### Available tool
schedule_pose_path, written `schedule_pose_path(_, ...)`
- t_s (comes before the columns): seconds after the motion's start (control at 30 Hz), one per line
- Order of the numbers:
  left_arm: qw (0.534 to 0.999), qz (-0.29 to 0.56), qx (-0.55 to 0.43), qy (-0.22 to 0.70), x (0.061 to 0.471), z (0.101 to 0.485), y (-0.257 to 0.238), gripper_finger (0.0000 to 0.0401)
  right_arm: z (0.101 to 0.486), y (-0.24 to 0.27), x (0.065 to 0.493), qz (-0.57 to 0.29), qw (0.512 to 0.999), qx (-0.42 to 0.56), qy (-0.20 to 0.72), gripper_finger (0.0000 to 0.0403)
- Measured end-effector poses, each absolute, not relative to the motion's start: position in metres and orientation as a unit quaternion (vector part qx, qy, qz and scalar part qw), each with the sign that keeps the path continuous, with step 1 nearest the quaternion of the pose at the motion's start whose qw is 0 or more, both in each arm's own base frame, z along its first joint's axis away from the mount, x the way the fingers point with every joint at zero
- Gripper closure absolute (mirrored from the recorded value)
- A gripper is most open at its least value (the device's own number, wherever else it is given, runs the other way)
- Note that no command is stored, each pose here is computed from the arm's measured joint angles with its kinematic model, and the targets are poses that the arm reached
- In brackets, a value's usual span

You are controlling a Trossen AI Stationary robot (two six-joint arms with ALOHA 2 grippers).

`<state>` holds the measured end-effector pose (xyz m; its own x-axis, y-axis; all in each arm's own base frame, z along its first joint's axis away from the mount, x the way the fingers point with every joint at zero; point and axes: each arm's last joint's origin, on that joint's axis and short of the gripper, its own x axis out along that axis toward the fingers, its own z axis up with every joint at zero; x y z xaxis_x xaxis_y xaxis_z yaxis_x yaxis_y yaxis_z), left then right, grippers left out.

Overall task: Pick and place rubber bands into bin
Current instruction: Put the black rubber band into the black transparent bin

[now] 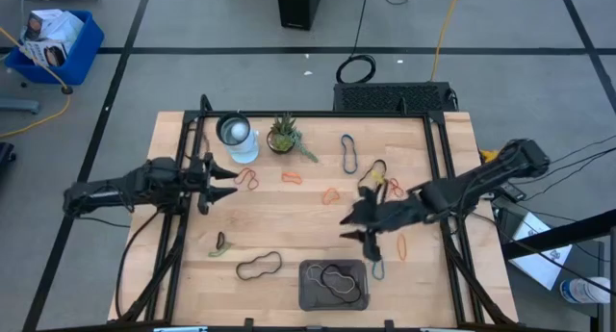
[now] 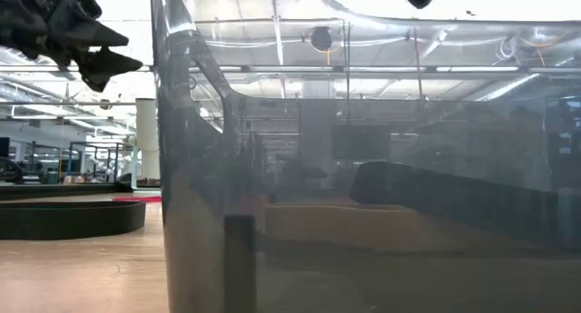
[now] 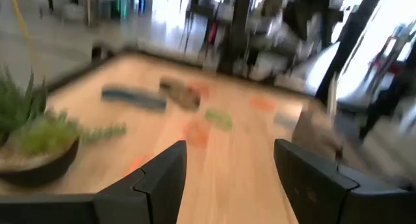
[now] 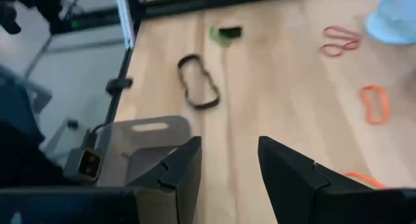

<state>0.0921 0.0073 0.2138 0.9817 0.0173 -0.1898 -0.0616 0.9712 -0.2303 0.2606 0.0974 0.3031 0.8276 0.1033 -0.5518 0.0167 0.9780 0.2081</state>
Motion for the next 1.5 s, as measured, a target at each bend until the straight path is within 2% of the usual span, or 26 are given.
schedule_pose_path(0.23,0.958,-0.006,-0.113,0.265,0.117,0.253,-0.002,0.0162,0.289,0.055,0.234,-0.014,0.97,0.149,0.189,0.0258)
schedule_pose_path(0.4,0.929,-0.053,-0.067,0.36,0.162,0.274,-0.024,0.0162,0.275,0.044,0.222,-0.025,0.974,0.13,0.183,0.0256)
schedule_pose_path(0.63,0.862,-0.06,-0.045,0.501,0.222,0.263,-0.071,0.0162,0.268,0.043,0.221,-0.019,0.978,0.096,0.187,0.0257)
schedule_pose_path(0.77,0.839,-0.054,-0.031,0.54,0.251,0.246,-0.095,0.0162,0.268,0.043,0.221,-0.016,0.979,0.08,0.187,0.0258)
schedule_pose_path(1.0,0.815,-0.008,-0.081,0.573,0.277,0.223,-0.109,0.0162,0.268,0.043,0.221,-0.013,0.98,0.056,0.189,0.0259)
schedule_pose_path(1.17,0.807,0.022,-0.126,0.576,0.282,0.222,-0.114,0.0162,0.268,0.043,0.221,-0.012,0.98,0.052,0.189,0.0255)
schedule_pose_path(1.5,0.8,0.053,-0.092,0.591,0.283,0.198,-0.135,0.0162,0.268,0.043,0.221,-0.012,0.98,0.054,0.19,0.0255)
